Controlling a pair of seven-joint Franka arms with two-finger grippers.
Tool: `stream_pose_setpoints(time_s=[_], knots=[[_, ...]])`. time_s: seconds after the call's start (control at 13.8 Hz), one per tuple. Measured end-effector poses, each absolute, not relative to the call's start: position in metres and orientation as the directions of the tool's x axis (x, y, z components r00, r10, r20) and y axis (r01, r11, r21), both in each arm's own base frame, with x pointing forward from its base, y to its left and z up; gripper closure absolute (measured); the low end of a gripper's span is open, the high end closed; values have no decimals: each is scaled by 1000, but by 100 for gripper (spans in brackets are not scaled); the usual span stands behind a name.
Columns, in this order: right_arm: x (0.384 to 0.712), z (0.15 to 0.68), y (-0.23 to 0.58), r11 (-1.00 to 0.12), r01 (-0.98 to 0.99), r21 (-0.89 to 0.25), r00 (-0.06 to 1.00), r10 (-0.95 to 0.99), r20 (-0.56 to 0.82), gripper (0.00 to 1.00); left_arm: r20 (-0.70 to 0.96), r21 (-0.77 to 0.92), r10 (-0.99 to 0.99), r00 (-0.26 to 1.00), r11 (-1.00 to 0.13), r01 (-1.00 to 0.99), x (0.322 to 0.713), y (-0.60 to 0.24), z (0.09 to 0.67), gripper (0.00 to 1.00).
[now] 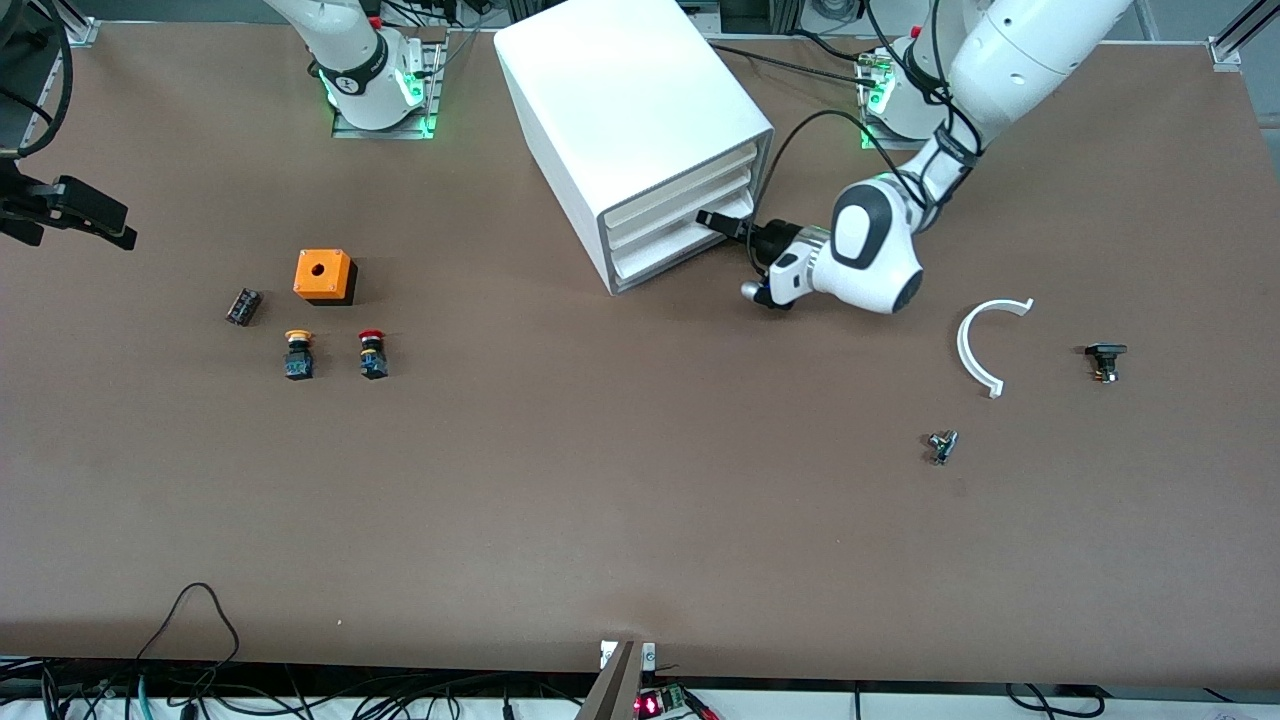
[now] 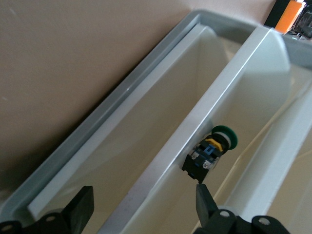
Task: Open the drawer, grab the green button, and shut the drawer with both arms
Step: 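Pull the drawer open with the left gripper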
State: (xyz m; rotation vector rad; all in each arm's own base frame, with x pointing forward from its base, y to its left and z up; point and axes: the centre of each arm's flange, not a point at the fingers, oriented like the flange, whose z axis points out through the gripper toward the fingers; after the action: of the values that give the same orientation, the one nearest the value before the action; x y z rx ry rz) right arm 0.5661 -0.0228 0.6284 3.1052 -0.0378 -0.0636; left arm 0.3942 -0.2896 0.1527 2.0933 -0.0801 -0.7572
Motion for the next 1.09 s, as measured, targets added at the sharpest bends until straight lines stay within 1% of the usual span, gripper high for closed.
stream_pose_setpoints(time_s=[0.07,0.22,0.29,0.43,0.51,0.65,0.8,0.94,1.01,1.09], knots=[[566,628,-23,-999,-24,36,999,-25,-38,0,-488,761,-325,810,-612,214,391,-292,151,14],[567,628,-23,-999,-24,36,999,-25,-38,0,-491,754,-321,810,-623,210,386,-294,145,41],[567,627,-23,-999,-23,36,999,-25,-38,0,-491,753,-324,808,-625,207,383,-296,143,49],[567,627,-23,-999,-23,36,999,-25,-38,0,-487,760,-329,809,-615,207,384,-300,147,69],[567,627,-23,-999,-23,36,999,-25,-38,0,-479,764,-330,813,-612,202,386,-299,148,76],[567,627,-23,-999,-23,36,999,-25,-38,0,-449,773,-301,841,-603,197,408,-274,148,76],[567,626,-22,-999,-23,36,999,-24,-40,0,-394,785,-236,888,-590,191,446,-232,154,76],[570,619,-20,-999,-17,36,998,-18,-53,0,-358,790,-195,913,-584,185,471,-205,160,80],[573,615,-18,-999,-13,36,998,-16,-60,0,-351,791,-186,918,-584,184,475,-202,162,78],[574,611,-17,-999,-12,36,998,-14,-66,0,-346,777,-154,926,-599,191,480,-198,162,71]])
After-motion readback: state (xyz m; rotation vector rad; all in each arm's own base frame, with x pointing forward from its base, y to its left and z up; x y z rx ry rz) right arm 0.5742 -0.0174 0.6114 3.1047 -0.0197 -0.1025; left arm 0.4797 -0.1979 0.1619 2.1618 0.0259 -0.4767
